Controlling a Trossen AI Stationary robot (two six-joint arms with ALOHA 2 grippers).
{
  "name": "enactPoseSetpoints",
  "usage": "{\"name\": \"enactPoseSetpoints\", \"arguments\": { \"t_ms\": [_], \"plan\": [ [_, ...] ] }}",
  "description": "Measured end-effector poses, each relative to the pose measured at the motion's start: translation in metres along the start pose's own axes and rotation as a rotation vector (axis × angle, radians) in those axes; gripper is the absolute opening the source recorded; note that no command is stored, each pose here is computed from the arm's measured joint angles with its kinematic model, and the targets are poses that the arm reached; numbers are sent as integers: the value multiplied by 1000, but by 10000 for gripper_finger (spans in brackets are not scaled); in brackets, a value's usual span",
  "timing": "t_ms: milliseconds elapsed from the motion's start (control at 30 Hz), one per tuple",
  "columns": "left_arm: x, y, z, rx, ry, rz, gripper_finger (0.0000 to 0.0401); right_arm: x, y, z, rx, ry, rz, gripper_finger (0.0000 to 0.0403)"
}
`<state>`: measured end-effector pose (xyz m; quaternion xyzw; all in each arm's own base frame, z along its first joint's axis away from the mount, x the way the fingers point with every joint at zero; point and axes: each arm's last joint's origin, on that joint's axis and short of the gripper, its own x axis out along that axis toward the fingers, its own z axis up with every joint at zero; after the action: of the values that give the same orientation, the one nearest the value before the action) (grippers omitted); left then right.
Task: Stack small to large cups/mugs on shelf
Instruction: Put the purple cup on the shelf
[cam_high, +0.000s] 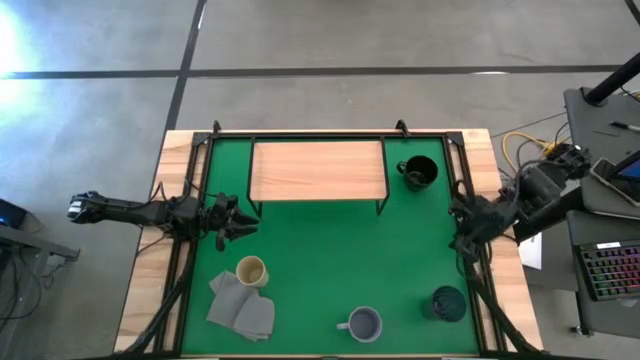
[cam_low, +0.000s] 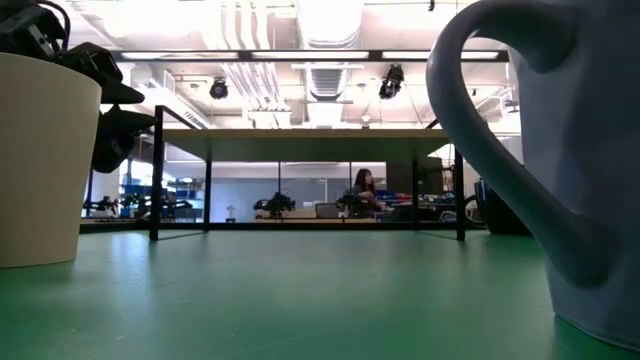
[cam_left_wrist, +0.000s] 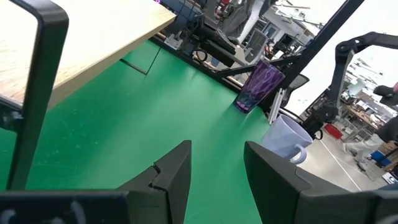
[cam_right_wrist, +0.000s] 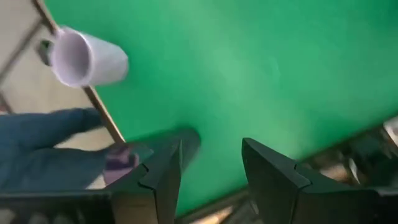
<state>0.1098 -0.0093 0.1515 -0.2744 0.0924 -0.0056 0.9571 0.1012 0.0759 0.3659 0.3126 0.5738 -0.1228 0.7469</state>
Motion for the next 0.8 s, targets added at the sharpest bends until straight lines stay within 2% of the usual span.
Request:
{"name": "enactPoseSetpoints", "arguments": {
  "t_ms": [233,367,600,800],
  "plan": [
    [0,0,0,0,0,0,134,21,36,-32,39,86,-141,162],
    [0,0,0,0,-1,1,134,39,58,-47,86,97,-147,162],
    [0,0,0,0,-1,2,134,61,83,-53,166,68,-164,162],
    [0,0,0,0,-1,2,134,82,94,-57,206,57,-245,162]
  ]
}}
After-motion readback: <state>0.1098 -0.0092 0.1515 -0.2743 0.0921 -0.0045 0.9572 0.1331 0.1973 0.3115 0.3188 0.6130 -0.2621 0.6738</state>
